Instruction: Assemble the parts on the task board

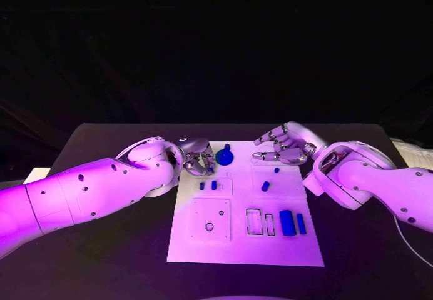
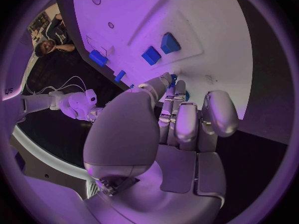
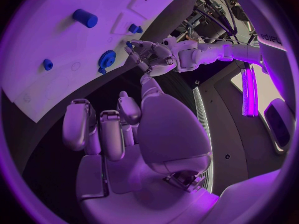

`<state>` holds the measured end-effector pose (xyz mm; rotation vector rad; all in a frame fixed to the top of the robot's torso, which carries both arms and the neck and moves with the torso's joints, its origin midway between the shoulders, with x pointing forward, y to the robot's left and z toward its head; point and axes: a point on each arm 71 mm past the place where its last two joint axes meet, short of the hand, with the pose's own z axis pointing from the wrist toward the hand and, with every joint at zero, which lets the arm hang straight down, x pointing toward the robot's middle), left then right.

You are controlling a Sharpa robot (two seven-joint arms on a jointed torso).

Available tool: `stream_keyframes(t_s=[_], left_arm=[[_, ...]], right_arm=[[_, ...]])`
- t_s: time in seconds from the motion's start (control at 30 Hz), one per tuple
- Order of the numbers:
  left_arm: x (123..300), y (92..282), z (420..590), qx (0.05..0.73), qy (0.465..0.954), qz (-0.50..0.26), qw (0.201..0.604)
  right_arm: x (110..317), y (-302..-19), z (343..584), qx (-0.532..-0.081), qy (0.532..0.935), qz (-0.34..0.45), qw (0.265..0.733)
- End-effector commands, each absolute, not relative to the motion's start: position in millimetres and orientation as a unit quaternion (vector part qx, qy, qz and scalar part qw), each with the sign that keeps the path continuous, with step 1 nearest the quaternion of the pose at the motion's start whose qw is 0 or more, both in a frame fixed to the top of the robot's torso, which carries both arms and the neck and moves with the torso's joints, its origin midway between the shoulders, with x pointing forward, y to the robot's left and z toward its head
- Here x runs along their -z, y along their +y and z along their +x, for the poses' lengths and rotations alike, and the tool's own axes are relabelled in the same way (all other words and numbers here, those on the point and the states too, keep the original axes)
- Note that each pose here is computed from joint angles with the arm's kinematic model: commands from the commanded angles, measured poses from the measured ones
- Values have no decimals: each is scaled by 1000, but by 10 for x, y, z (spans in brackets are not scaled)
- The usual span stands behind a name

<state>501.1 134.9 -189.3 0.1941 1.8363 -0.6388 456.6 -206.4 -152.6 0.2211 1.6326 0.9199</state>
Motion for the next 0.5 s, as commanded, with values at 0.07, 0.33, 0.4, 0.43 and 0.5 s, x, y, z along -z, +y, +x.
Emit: stream_keyframes(t_s=[0.07, 0.33, 0.4, 0.43, 0.5], left_arm=[[1913, 1337, 5018, 261, 784, 89, 556], [1955, 1324, 5032, 255, 790, 90, 551], [1965, 1321, 5033, 253, 792, 91, 549], [1971, 1320, 5033, 252, 793, 91, 547], [1977, 1320, 5033, 251, 794, 92, 546]], right_arm=[[1530, -2043, 4556, -398, 703, 87, 583], [1530, -2040, 4555, -398, 703, 87, 583], [1530, -2040, 4555, -398, 703, 87, 583], [1530, -2040, 4555, -398, 703, 87, 583], [1530, -2041, 4555, -398, 703, 87, 583]])
